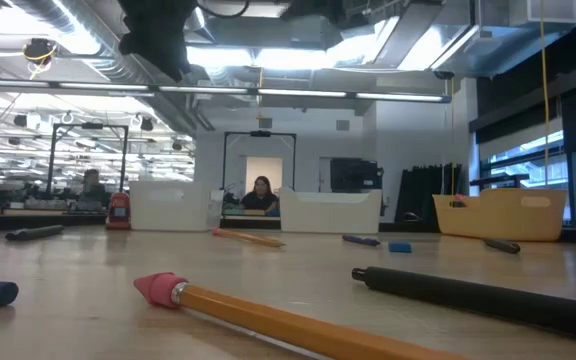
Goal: Sort crayons/erasers/pens/pencils in bins
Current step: Put the blue crayon into the right white bin
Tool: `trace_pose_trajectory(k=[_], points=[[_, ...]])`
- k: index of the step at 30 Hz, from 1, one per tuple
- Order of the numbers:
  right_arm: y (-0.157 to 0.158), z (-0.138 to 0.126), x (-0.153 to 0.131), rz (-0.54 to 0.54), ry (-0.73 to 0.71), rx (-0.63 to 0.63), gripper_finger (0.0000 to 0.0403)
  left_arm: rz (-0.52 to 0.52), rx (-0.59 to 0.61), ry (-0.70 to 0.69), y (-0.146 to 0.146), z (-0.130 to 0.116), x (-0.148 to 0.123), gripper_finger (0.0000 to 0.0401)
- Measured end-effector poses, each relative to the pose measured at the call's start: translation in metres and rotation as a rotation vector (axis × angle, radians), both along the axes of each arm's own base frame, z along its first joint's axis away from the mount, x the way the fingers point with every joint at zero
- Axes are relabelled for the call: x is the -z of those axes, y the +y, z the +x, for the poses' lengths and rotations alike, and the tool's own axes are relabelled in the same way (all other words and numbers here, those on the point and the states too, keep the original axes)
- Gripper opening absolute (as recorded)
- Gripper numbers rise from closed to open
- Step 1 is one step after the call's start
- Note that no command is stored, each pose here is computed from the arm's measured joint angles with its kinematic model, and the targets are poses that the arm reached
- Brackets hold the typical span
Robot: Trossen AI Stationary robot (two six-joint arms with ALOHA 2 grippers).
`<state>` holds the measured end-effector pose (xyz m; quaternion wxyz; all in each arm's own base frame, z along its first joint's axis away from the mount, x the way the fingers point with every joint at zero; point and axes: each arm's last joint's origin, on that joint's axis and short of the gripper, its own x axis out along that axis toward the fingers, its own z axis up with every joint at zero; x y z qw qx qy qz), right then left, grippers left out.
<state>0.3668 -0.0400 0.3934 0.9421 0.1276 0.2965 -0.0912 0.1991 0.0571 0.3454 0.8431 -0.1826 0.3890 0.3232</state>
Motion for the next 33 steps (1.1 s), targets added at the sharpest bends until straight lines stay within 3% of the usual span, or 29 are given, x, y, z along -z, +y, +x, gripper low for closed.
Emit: trace_pose_trajectory(k=[6, 13, 19, 26, 33], points=[[-0.004, -0.012, 0.024, 0.197, 0.249, 0.134, 0.0134, -0.011, 0.001, -0.011, -0.004, 0.001, 0.000, 0.0151], [-0.007, -0.005, 0.066, 0.300, 0.516, 0.301, 0.0116, 0.002, 0.018, -0.033, -0.004, 0.004, -0.002, 0.0151], [-0.009, 0.012, 0.105, 0.384, 0.682, 0.273, 0.0114, 0.028, 0.216, -0.043, -0.016, 0.009, -0.004, 0.0151], [-0.015, 0.021, 0.134, 0.403, 0.793, 0.312, 0.0115, -0.004, 0.497, -0.099, -0.037, 0.014, -0.009, 0.0151], [-0.021, 0.028, 0.155, 0.407, 0.837, 0.403, 0.0115, -0.019, 0.552, -0.129, -0.047, 0.013, -0.012, 0.0151]])
